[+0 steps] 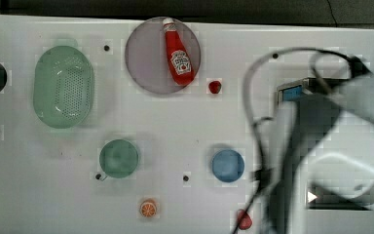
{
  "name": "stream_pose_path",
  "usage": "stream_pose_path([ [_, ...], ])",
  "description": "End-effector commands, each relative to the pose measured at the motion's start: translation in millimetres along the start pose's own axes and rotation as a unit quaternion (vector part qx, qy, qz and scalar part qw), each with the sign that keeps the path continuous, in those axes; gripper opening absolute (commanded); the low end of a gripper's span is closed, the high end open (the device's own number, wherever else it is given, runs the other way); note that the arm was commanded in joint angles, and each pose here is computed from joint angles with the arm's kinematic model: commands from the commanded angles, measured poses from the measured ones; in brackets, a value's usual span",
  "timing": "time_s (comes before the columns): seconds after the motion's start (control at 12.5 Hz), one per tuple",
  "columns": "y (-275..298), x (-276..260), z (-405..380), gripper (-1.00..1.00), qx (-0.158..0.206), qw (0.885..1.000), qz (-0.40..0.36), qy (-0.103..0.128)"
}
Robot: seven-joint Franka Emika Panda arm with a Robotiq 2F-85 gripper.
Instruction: Pick banana from table and place on oven.
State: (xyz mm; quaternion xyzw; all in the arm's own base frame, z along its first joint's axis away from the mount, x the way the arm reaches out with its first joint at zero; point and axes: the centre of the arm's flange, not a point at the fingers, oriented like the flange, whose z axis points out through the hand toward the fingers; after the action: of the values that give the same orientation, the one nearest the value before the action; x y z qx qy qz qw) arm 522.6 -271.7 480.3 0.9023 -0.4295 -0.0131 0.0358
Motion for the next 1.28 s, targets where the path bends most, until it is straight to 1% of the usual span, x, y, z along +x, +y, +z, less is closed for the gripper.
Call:
stream_pose_path([
  [0.08, 93, 42, -5, -0.58, -0.001, 0.997, -0.067, 0.033],
  [0.24, 104, 51, 22, -0.58, -0.01, 0.998, -0.066, 0.011],
  [0.32, 106, 54, 32, -0.53, -0.013, 0.998, -0.06, 0.004],
  [0.4, 107, 56, 40, -0.34, -0.016, 0.998, -0.057, -0.002],
  [0.56, 104, 60, 45, 0.12, -0.018, 0.998, -0.058, 0.009],
  [0.88, 98, 58, 44, 1.0, -0.017, 0.998, -0.063, 0.007],
  [1.04, 75, 53, 31, 1.0, -0.01, 0.996, -0.084, 0.018],
  [1.12, 61, 49, 15, 1.0, -0.001, 0.995, -0.091, 0.032],
  [1.2, 45, 43, -8, 1.0, 0.011, 0.995, -0.087, 0.049],
  [1.28, 29, 33, -31, 1.0, 0.027, 0.995, -0.072, 0.059],
])
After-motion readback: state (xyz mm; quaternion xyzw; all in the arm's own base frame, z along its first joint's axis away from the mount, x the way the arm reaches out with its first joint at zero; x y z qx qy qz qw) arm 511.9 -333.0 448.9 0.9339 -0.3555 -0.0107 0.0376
